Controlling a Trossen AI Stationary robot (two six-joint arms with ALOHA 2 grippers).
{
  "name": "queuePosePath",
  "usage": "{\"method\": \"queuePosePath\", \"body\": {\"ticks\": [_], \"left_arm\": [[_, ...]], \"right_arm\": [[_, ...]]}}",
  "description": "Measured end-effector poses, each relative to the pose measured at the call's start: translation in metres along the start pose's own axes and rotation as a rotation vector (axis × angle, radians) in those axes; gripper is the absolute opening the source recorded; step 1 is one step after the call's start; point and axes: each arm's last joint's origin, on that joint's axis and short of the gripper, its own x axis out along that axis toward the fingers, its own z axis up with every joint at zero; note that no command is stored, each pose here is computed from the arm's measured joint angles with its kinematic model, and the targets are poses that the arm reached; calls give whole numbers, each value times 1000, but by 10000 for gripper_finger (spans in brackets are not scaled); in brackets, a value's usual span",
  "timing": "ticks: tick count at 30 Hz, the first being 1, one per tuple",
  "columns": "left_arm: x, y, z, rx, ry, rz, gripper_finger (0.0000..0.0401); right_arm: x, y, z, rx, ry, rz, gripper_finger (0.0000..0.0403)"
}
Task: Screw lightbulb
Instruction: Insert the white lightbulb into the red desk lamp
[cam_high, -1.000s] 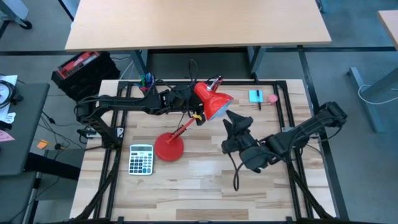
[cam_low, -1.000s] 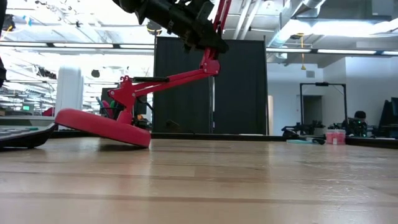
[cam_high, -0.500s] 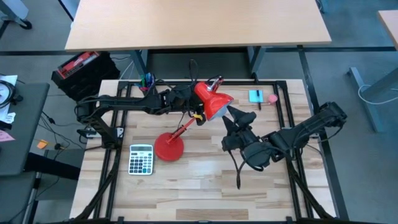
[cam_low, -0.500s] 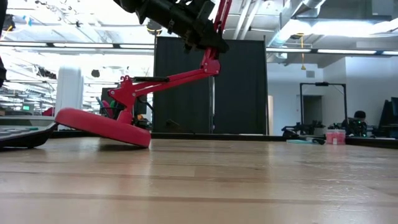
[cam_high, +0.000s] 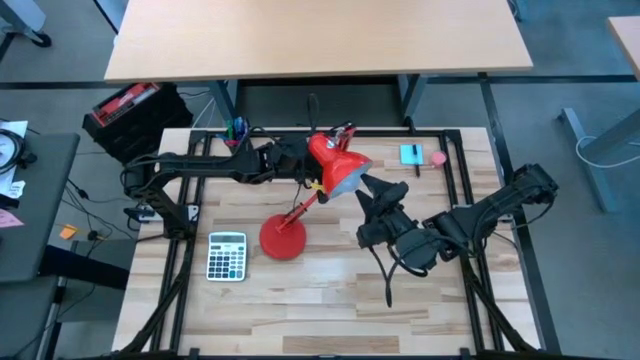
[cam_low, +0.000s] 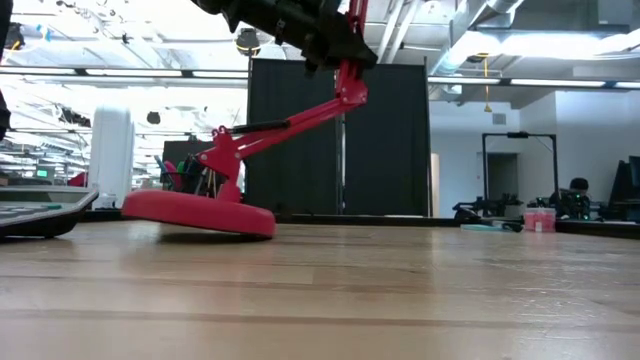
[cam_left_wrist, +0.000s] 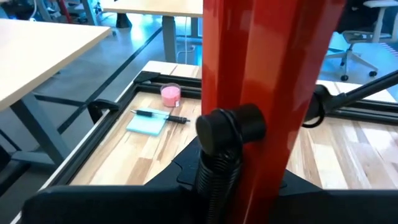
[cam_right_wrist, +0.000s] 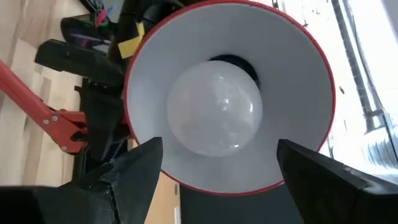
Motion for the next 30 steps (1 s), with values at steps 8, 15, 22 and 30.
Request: {"method": "queuePosePath", "body": {"ticks": [8,15,22,30], "left_arm": [[0,0,0,-6,-4,-16,58],[0,0,1,-9,-9,-17,58],[0,0,1,-10,-10,-17,58],[0,0,2,-8,-12,-16,58]], "right_arm": [[12,0,-2,-61,-12,16,325],[14,-3,1,-90,-64,25,325],[20,-3,2,-117,-121,43,325],[30,-4,-1,-120,-92,41,325]]}}
